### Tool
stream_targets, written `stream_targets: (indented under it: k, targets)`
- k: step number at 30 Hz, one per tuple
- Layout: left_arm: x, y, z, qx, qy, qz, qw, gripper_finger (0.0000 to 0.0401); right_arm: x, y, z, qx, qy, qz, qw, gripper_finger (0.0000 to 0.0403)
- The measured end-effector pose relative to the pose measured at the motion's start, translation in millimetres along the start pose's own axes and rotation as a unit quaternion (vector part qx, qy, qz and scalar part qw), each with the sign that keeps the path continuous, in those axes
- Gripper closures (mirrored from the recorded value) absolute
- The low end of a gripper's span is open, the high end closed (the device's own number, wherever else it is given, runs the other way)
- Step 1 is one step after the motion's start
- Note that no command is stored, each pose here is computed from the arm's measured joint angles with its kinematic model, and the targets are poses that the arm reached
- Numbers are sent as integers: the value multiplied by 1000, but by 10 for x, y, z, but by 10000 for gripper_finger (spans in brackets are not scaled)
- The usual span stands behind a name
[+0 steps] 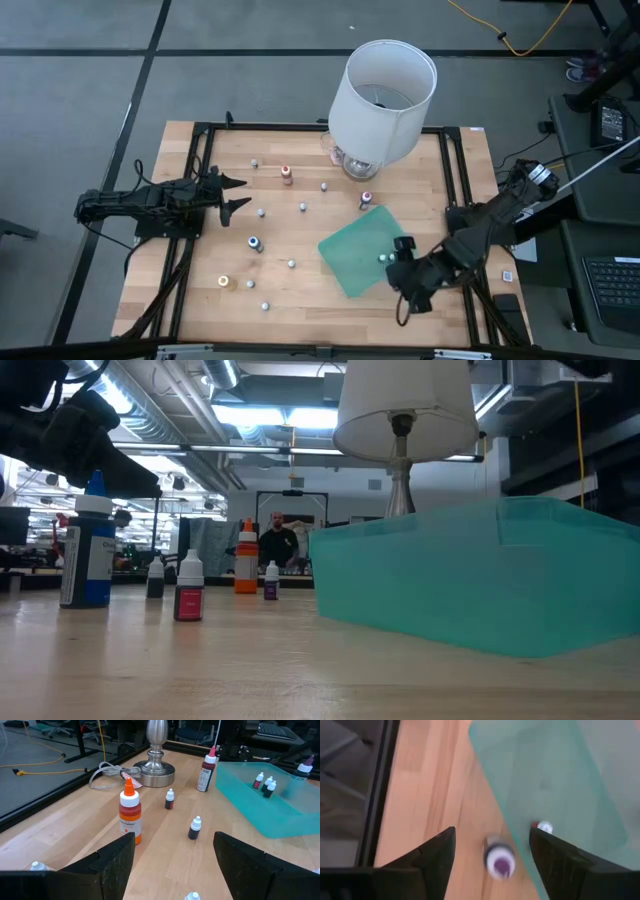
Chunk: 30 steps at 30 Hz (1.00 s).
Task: Pick & Place food coloring
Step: Put the large purple food coloring bottle into the green bin
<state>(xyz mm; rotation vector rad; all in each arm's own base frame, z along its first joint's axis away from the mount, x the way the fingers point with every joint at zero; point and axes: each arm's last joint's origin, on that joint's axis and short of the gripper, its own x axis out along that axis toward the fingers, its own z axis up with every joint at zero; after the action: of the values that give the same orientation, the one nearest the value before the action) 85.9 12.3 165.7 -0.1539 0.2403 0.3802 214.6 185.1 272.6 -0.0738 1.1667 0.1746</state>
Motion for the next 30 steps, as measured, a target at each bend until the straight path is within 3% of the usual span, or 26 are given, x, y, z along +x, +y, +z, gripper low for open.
stream_targets:
  k: [10, 30]
  targets:
    - [-1, 0, 1, 0, 0, 0, 1000, 135, 60, 66, -191, -4, 32, -45, 998, 159]
    - [-1, 0, 1, 0, 0, 0, 1000, 134, 499, -48, -433, 5, 42, -52, 998, 159]
